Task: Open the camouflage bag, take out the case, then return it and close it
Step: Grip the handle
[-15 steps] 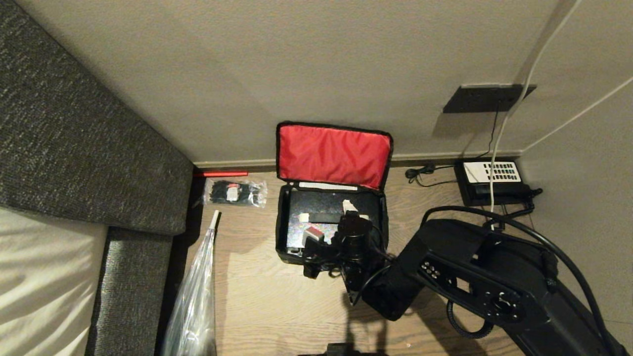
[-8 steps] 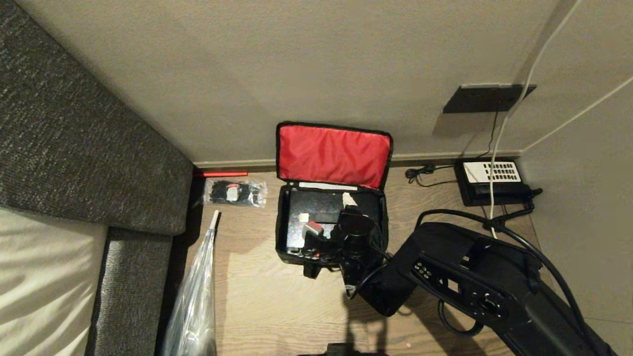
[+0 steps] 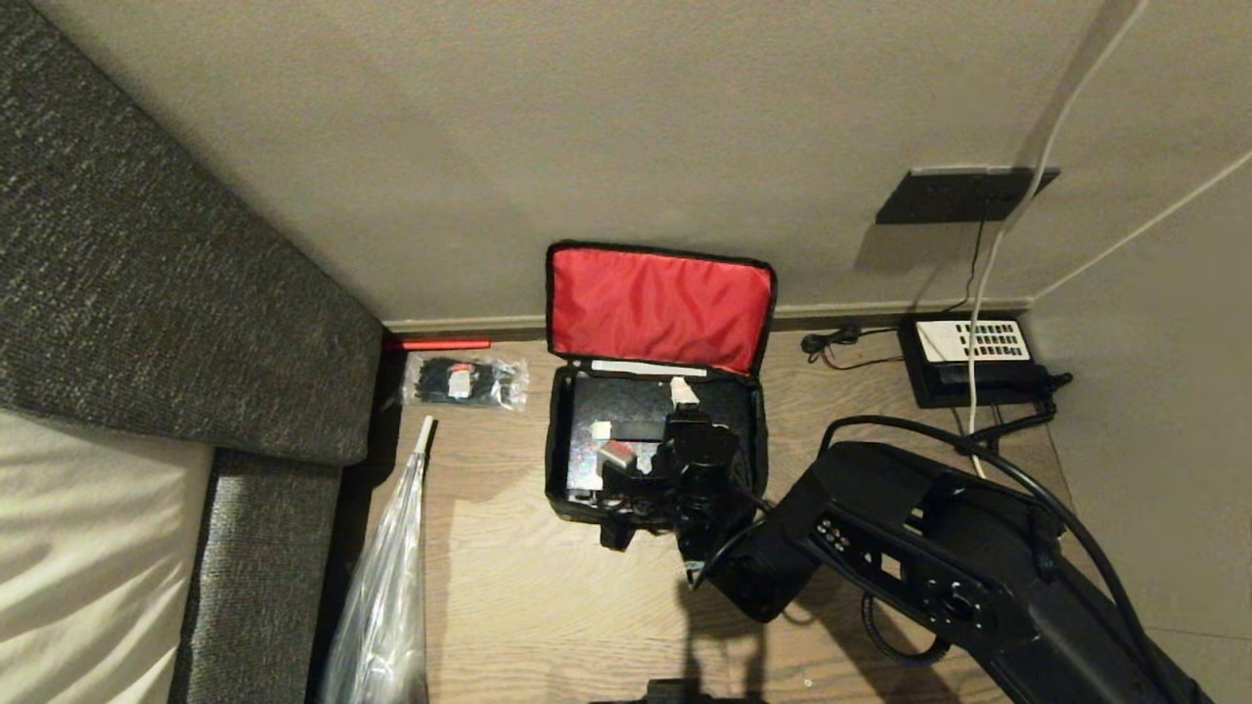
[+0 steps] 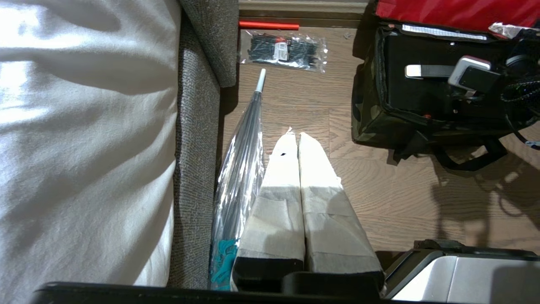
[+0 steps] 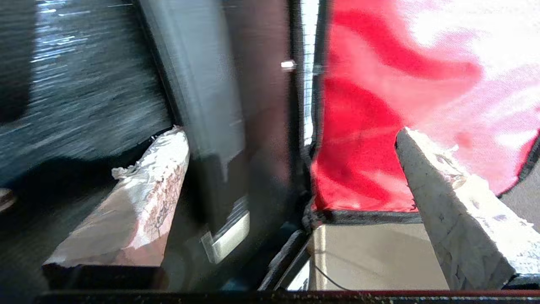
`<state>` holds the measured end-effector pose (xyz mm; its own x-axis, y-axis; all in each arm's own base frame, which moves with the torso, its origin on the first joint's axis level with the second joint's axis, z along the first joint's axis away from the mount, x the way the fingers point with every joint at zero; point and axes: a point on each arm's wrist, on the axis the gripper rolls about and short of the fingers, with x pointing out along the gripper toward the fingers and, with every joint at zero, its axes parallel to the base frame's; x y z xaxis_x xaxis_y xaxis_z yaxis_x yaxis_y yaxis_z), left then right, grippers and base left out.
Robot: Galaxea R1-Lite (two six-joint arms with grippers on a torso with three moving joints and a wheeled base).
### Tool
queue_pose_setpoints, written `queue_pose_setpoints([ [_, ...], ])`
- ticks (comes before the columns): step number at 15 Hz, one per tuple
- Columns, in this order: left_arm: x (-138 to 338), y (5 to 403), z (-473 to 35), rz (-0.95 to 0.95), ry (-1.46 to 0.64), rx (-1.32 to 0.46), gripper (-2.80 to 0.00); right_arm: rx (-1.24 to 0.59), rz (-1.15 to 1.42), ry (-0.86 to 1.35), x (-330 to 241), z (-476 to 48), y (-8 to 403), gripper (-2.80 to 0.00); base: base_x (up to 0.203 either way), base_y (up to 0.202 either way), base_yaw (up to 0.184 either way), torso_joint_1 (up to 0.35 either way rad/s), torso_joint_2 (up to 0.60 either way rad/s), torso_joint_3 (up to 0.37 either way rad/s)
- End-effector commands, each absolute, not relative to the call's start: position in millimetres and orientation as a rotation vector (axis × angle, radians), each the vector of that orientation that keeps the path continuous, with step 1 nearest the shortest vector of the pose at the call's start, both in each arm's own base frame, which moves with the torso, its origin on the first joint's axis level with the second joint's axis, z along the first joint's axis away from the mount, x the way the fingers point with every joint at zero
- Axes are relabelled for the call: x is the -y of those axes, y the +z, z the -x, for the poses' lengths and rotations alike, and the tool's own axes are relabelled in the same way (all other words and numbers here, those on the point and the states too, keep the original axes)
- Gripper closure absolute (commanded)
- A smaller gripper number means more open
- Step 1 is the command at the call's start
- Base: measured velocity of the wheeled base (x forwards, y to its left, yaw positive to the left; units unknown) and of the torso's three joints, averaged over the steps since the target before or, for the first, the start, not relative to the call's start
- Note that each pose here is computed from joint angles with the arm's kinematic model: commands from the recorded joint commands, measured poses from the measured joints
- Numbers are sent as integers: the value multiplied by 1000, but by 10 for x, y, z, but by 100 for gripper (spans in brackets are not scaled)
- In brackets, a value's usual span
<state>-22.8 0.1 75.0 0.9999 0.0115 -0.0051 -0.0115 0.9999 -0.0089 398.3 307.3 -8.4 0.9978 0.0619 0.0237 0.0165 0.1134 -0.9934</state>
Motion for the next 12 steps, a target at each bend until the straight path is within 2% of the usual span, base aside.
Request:
queue_pose_setpoints([
  [1,-1,741,227,9,12,-6,0,89,1434,-8,-3083,-4072,-55,-280,0,0,0,0,0,0],
  [12,-1,741,227,11,12,-6,0,108,1390,-58,-3050,-4213,-15,-280,0,0,0,0,0,0],
])
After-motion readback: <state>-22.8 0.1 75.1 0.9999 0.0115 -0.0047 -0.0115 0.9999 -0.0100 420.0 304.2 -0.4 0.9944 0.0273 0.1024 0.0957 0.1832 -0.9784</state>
